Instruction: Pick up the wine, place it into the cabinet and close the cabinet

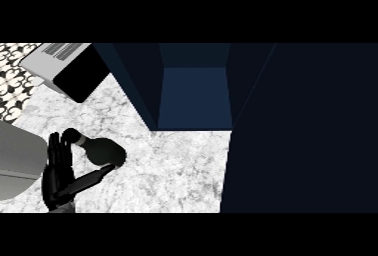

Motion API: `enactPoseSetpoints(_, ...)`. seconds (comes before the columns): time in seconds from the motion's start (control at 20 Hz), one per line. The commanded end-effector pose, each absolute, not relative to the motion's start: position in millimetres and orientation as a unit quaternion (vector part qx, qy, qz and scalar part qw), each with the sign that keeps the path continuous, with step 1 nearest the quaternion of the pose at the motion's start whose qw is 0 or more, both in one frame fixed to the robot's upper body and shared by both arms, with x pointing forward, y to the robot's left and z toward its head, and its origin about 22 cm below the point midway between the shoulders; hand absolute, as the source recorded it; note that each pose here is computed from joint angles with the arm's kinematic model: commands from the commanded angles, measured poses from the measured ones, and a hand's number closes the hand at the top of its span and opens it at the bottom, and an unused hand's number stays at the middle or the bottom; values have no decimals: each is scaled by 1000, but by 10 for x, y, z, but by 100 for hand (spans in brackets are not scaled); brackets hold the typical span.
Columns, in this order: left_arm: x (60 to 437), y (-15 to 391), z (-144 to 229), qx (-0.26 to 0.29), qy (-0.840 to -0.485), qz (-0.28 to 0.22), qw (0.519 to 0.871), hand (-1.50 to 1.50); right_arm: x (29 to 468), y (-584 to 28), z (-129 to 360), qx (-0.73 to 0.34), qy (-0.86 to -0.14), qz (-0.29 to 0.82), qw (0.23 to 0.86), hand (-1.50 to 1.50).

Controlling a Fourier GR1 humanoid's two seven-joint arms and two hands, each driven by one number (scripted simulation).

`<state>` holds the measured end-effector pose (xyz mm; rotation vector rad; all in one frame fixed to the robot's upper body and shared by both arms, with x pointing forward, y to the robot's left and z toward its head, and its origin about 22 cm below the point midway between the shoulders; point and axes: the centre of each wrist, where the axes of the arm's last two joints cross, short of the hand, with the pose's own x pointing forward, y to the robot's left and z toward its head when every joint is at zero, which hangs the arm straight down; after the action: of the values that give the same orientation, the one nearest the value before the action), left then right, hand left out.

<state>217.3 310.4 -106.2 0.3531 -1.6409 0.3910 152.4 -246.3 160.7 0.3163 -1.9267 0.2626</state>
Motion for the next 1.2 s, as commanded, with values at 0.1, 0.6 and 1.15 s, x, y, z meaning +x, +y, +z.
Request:
enactPoseSetpoints(0.1,2274,3132,-1230,144,-717,171,661,-150,1233,-2462,1768,142,-828,112,531,-150)
enactPoseSetpoints(0.6,2455,2892,-1381,60,-714,214,664,150,1441,-2578,1864,144,-827,116,531,-150)
enactPoseSetpoints(1.15,2403,2767,-1639,68,-733,153,660,150,1392,-2414,1834,153,-825,106,533,-150)
